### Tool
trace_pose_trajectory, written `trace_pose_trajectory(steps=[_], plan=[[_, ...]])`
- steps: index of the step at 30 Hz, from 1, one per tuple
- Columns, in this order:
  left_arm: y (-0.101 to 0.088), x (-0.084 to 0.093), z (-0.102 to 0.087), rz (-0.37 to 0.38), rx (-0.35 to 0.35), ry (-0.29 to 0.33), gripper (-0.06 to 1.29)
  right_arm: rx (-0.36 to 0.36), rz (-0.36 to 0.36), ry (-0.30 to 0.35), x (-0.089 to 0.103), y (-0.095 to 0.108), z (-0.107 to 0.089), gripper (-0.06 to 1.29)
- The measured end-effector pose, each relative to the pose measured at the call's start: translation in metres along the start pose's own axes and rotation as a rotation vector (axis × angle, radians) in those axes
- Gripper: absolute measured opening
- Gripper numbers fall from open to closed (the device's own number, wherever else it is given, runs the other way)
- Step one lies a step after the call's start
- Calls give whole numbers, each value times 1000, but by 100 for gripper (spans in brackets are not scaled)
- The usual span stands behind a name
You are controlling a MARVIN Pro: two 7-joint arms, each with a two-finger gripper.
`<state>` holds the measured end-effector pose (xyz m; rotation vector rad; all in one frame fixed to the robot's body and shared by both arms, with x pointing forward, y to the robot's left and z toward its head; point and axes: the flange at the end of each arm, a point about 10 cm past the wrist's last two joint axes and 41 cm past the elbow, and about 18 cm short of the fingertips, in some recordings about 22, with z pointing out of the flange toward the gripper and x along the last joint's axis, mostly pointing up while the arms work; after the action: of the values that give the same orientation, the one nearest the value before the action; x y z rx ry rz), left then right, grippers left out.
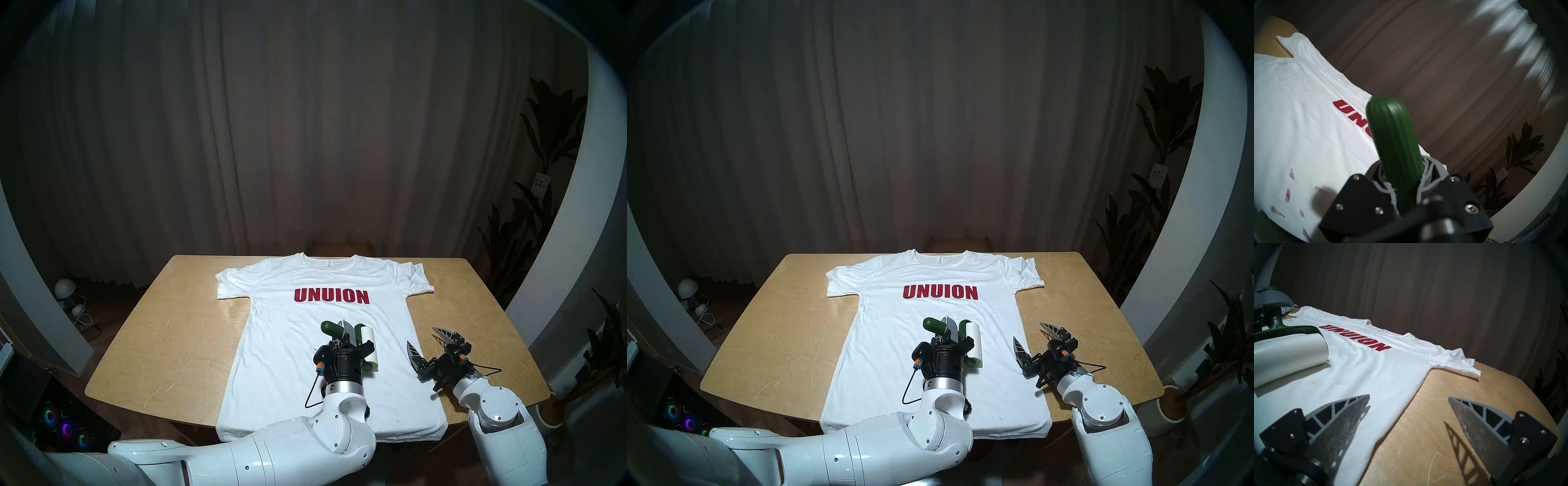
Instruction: Use the fur roller to clean a top
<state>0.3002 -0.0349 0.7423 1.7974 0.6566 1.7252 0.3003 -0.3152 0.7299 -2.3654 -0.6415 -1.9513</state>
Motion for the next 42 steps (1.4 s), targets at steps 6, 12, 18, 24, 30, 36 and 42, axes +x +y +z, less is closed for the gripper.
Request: trace_pose_trajectory(steps=[6, 12, 18, 24, 30, 36, 42], plan=[[2, 1, -1, 22, -29, 2, 12, -20, 2, -26, 2, 0, 1, 122], [0, 5, -1, 18, -29, -1, 12, -28, -6, -69, 9, -2, 7, 122], [-4, 10, 0, -6, 5, -7, 12, -16, -20, -103, 14, -1, 12, 122], [-9, 15, -1, -31, 39, -14, 12, -4, -35, -118, 16, 2, 14, 122], [-16, 19, -2, -41, 64, -18, 12, -11, -13, -135, 15, 6, 15, 122], [-23, 23, -2, -52, 93, -17, 12, -19, 9, -148, 14, 9, 14, 122], [-26, 25, -3, -63, 111, -18, 13, -23, 13, -151, 14, 10, 15, 122]])
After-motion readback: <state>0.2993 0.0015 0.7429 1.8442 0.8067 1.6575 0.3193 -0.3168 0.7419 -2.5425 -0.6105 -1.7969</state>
